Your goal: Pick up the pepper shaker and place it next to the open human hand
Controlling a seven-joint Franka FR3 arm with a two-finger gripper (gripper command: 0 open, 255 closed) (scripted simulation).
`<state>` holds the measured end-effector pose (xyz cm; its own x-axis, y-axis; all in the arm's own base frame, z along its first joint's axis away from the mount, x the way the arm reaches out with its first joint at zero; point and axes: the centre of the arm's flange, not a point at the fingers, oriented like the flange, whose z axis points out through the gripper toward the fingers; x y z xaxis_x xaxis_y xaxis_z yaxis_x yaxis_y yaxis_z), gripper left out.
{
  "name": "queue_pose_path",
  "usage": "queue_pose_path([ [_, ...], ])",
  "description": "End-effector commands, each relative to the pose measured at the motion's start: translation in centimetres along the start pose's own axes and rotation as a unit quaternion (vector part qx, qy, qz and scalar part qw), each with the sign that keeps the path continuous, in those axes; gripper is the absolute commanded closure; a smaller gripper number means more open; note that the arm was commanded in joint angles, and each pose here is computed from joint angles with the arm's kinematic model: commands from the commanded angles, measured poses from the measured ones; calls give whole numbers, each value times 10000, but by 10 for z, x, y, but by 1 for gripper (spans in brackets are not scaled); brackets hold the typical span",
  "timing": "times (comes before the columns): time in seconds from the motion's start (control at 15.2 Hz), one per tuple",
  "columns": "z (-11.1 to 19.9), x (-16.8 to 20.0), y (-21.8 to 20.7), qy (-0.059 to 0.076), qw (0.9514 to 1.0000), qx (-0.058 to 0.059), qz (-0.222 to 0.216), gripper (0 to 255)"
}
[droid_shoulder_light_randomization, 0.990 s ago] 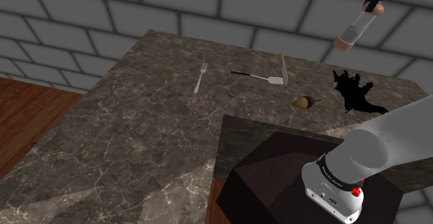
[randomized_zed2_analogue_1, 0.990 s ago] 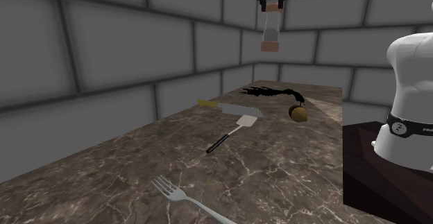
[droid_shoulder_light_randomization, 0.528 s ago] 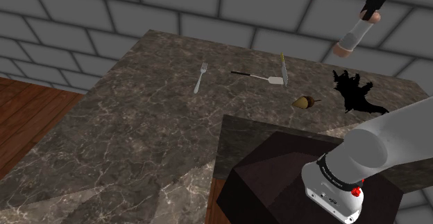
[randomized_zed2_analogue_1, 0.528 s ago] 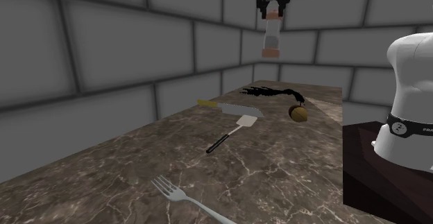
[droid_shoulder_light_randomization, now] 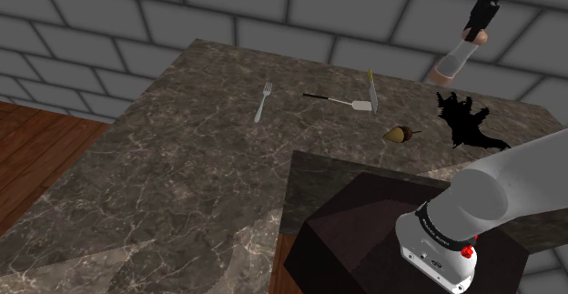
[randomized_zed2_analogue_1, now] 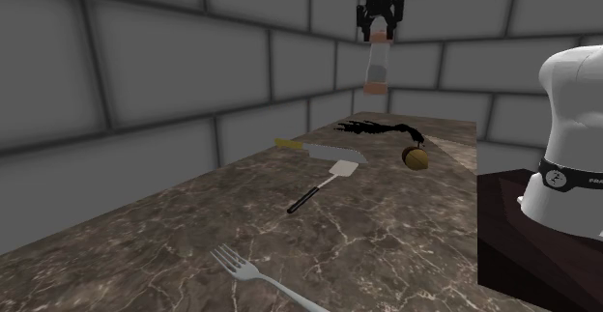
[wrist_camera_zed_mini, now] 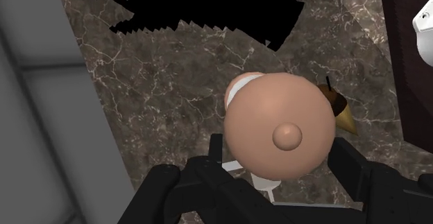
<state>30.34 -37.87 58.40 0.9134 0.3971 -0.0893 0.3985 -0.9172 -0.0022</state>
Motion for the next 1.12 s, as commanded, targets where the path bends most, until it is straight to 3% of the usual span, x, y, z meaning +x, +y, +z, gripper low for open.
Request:
queue_pose_path([
  [0.0,10,1,1,1,10000,-3,0,255],
  [1.06,94,9,1,1,10000,-3,0,255],
])
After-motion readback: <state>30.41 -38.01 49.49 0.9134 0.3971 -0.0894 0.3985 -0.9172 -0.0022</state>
